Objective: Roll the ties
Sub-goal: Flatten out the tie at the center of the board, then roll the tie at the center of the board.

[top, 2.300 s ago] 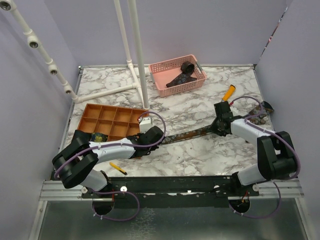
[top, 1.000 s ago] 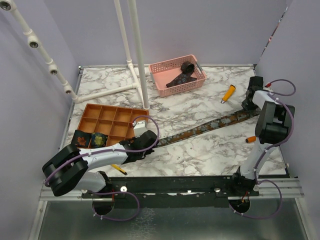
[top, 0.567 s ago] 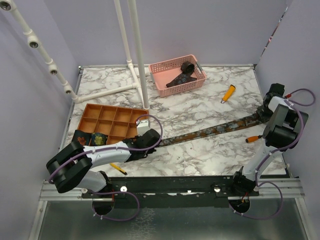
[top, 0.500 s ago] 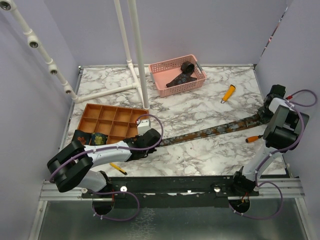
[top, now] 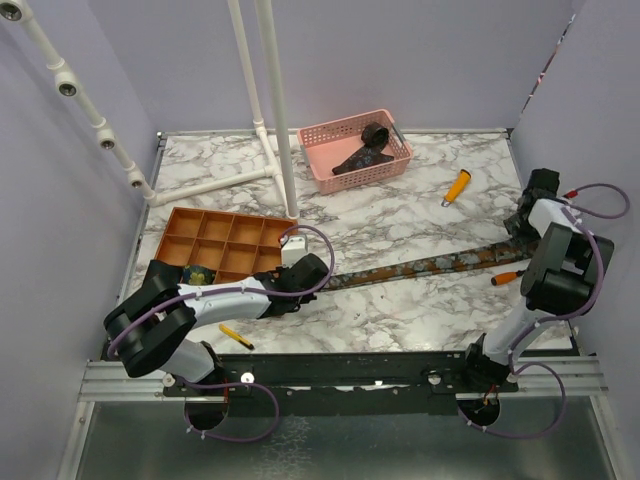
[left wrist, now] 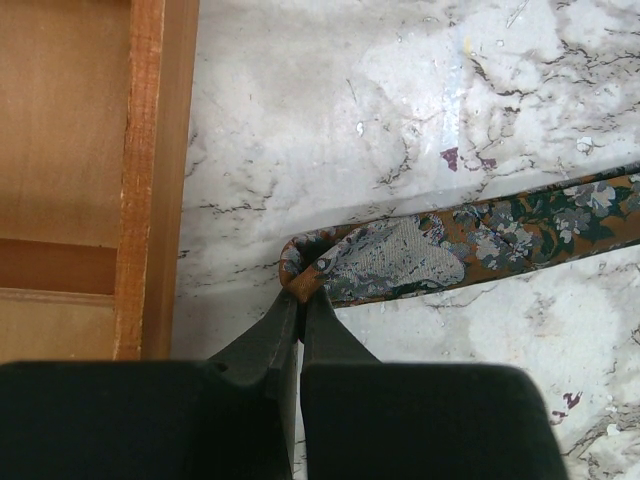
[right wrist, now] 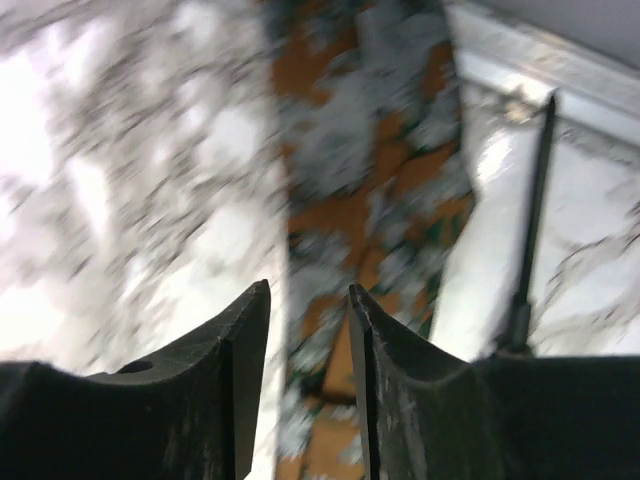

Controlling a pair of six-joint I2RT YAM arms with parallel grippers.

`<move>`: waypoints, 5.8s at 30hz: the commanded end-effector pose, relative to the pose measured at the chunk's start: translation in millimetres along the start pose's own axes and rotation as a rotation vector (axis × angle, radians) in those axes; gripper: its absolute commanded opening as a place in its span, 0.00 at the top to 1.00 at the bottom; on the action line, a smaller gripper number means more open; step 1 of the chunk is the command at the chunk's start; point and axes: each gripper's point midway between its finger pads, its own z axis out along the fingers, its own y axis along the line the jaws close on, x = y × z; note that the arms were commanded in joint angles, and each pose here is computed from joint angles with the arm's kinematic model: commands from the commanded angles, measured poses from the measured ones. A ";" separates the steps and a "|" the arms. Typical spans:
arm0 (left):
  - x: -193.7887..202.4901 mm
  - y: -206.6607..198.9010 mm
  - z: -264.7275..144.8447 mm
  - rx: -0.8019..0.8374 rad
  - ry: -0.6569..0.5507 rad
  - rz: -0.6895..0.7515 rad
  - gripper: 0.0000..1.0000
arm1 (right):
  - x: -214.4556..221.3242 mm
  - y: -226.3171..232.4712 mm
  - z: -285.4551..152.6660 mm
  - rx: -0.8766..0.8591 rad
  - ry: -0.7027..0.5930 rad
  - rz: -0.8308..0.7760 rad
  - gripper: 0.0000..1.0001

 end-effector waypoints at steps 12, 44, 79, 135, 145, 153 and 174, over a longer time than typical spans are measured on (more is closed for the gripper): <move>13.1 25.7 5.3 -0.111 0.040 0.065 1.00 | 131.4 91.7 -172.0 -0.611 0.026 -0.358 0.57; -19.1 3.4 -56.5 0.076 0.006 0.015 0.46 | 267.4 55.0 -190.5 -0.710 0.248 -0.792 0.62; -13.8 56.3 -0.2 -0.220 0.014 -0.014 1.00 | 418.0 76.9 -280.2 -1.086 0.470 -1.056 0.85; -29.4 14.2 -32.2 0.342 0.030 -0.360 0.88 | 518.8 64.0 -284.1 -1.196 0.861 -1.068 1.00; -18.1 32.3 -18.5 0.246 0.037 -0.339 0.42 | 516.5 60.3 -264.6 -1.132 0.806 -1.079 1.00; -15.2 27.6 -4.5 0.230 0.083 -0.268 0.44 | 502.3 65.7 -303.8 -1.264 0.806 -1.113 0.99; 4.2 39.7 2.4 0.148 0.202 -0.140 0.74 | 455.4 64.3 -303.5 -1.198 0.580 -1.185 0.99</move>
